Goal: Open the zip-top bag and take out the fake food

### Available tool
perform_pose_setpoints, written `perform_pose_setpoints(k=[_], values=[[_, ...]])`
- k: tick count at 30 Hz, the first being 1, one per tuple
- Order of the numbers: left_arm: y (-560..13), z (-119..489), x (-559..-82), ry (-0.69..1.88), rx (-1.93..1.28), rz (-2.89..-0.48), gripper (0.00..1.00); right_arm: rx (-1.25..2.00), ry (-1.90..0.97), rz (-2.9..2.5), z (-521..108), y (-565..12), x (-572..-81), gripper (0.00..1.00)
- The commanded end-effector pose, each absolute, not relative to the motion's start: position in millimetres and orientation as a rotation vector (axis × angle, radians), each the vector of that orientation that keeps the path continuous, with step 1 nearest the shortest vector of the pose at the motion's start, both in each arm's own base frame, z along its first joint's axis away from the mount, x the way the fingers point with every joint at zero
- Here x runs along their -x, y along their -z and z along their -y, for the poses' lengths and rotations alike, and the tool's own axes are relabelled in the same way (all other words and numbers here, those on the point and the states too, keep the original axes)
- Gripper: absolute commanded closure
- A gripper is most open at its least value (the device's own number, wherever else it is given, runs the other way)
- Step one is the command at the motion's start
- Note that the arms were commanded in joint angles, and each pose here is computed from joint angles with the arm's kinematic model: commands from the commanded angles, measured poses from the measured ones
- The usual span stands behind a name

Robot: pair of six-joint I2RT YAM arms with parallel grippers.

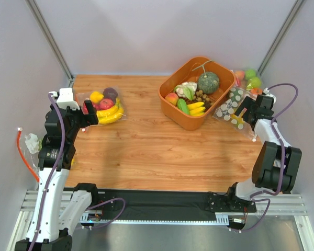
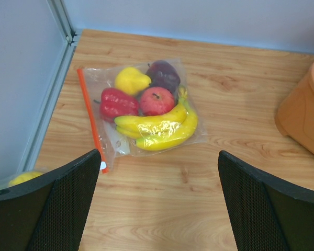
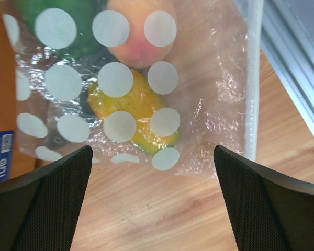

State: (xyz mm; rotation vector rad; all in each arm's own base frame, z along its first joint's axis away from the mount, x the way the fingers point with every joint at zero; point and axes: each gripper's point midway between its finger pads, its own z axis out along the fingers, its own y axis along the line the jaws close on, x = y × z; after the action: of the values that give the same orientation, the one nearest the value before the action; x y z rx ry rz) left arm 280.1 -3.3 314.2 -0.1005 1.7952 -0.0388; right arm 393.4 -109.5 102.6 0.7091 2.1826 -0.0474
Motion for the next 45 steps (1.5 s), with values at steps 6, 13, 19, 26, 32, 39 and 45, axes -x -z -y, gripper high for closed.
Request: perform_pose_setpoints(k=[6,13,19,26,32,39,45], values=[[-314.7,0.3,-281.2,0.016,0.089,-1.790,0.01,-0.666,-0.102,-2.271,104.9,-59.3,-416.5,0.00],[-315.1,-0.3,-281.3,0.012,0.090,-1.789,0.01,-0.706,-0.156,-2.353,99.3,-29.5,-401.8,0.05],[-315.1,-1.2,-280.8,0.007,0.092,-1.789,0.01,-0.694,-0.120,-2.349,103.8,-29.1,-400.7,0.63],[-314.8,-2.3,-280.5,0.000,0.095,-1.788,0.01,-0.683,-0.143,-2.344,98.6,-39.3,-397.4,1.00],[-312.0,-7.9,-280.3,-0.032,0.111,-1.797,0.02,-0.647,-0.155,-2.238,91.1,-91.1,-388.4,1.00],[-310.7,-7.1,-280.6,-0.037,0.089,-1.807,0.05,-0.647,-0.103,-2.010,92.9,-178.4,-368.9,1.00],[-311.0,8.2,-283.1,0.047,0.041,-1.808,0.07,-0.600,-0.102,-1.903,82.3,-232.3,-339.4,1.00]])
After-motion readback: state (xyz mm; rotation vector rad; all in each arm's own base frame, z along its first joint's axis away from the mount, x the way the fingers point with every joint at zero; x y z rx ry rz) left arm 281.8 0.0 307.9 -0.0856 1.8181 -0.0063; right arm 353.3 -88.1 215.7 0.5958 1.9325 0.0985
